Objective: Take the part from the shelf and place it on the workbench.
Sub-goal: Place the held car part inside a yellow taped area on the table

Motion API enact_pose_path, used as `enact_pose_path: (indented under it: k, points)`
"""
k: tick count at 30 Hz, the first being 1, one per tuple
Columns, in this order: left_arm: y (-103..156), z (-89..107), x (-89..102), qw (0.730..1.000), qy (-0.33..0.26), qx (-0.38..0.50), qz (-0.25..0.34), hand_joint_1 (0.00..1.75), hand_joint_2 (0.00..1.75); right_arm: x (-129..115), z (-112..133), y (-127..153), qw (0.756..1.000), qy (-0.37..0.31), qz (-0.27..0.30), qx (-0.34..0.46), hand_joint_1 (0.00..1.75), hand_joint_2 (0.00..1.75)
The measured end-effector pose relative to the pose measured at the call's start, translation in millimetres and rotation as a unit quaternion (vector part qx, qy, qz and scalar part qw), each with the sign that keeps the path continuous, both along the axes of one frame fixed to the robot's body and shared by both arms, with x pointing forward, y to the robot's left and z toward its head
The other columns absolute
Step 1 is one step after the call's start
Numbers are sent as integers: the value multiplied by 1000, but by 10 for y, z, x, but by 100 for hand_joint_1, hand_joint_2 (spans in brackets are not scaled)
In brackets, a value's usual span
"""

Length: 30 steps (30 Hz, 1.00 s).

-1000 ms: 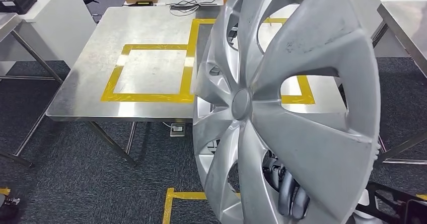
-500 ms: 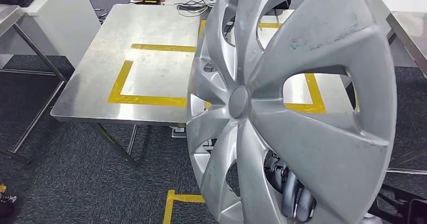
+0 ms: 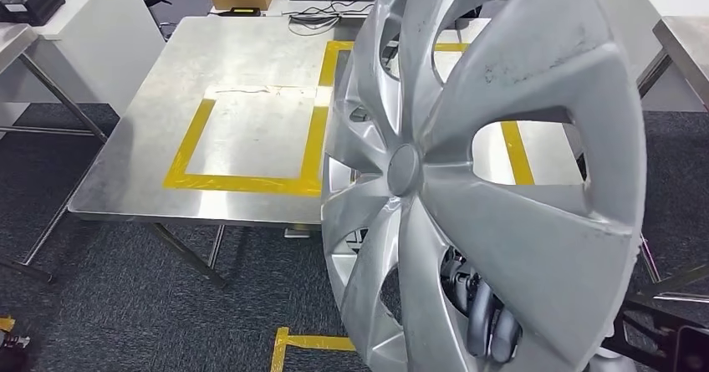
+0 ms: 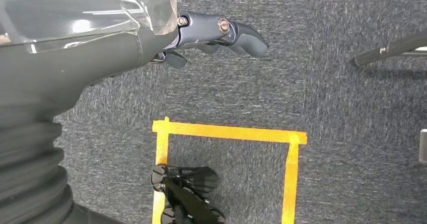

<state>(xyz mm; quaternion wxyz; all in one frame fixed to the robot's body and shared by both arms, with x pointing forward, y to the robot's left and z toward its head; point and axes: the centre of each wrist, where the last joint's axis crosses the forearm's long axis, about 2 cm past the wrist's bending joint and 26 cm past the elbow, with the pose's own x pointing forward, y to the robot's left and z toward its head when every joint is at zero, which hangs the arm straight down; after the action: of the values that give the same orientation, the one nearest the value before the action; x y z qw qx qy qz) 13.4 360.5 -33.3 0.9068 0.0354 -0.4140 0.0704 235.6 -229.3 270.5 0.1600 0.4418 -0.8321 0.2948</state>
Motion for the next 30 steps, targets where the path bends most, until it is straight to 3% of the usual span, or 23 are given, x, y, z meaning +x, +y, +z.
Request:
enact_pose_path:
  k: [30]
  points:
    - [9, -3, 16, 1000, -6, 8, -17, 0, 175, -9, -39, -25, 1000, 3, -7, 1, 161, 175]
